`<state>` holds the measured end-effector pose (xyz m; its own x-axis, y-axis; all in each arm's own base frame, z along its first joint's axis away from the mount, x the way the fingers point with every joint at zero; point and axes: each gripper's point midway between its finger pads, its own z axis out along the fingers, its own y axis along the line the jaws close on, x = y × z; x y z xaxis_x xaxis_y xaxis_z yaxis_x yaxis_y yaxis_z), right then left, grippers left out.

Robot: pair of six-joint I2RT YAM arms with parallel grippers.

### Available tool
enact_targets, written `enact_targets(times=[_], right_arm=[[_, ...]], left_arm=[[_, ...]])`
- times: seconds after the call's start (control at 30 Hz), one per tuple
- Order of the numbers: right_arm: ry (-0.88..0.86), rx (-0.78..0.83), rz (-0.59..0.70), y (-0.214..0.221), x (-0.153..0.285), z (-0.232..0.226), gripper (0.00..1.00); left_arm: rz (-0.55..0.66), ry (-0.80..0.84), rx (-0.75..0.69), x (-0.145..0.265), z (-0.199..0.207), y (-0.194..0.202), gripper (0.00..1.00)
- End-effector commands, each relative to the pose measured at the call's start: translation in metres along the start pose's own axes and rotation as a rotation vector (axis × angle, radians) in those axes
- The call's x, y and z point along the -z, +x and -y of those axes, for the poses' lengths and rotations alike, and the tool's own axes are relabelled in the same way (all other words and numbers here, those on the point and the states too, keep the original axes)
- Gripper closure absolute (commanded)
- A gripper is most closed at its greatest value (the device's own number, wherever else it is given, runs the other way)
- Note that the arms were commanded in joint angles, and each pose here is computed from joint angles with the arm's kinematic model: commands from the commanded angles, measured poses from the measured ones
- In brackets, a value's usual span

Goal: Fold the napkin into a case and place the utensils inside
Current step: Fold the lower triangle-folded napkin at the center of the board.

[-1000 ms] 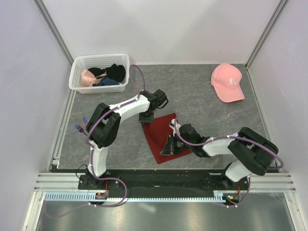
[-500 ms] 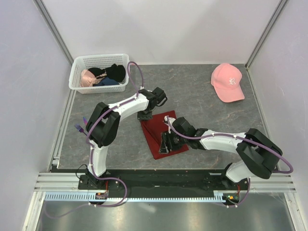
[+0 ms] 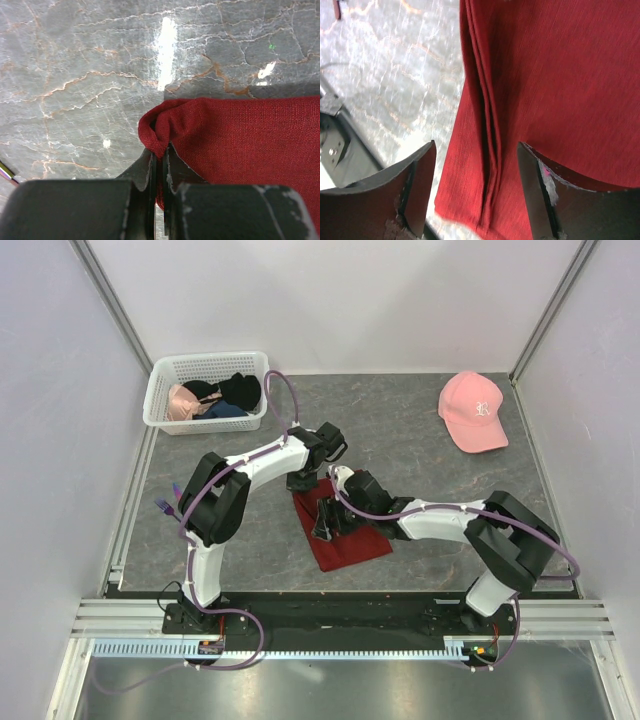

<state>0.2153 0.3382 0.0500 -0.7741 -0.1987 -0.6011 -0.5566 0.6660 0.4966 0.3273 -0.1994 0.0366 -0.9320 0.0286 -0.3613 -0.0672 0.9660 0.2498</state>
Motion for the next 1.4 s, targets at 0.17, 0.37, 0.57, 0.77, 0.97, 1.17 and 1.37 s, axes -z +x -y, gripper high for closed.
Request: enact_targets(times=[0.17,0.37,0.57,0.77,0.97,1.17,1.37], right_arm=[[-0.003,0.112,0.187,-0.057,-0.021,-0.005,0.35],[-0.031,0.102,0.190,-0.055,-0.034,-0.006,0.47],[-0.018,0.080,0.198,-0.058,-0.040,-0.004,0.59],[-0.040,-0.016,0.207,-0.050,-0.028,-0.006,1.00],[-0.103,-0.119,0.200,-0.040,-0.017,-0.005,1.00],[-0.150,-0.222,0.182,-0.042,-0.009,0.007,1.00],[-0.175,-0.365,0.177,-0.036,0.001,0.024,1.00]], left_arm=[[0.032,0.074,0.055,0.015,0.007,-0.008,0.98],[0.033,0.099,0.067,0.021,0.006,-0.009,0.98],[0.031,0.124,0.062,0.024,0.007,-0.009,0.98],[0.038,0.164,0.072,0.029,0.007,-0.015,0.83],[0.073,0.263,0.081,0.048,0.011,-0.026,0.50],[0.108,0.383,0.079,0.075,0.015,-0.030,0.40],[0.101,0.486,0.109,0.085,0.015,-0.019,0.40]])
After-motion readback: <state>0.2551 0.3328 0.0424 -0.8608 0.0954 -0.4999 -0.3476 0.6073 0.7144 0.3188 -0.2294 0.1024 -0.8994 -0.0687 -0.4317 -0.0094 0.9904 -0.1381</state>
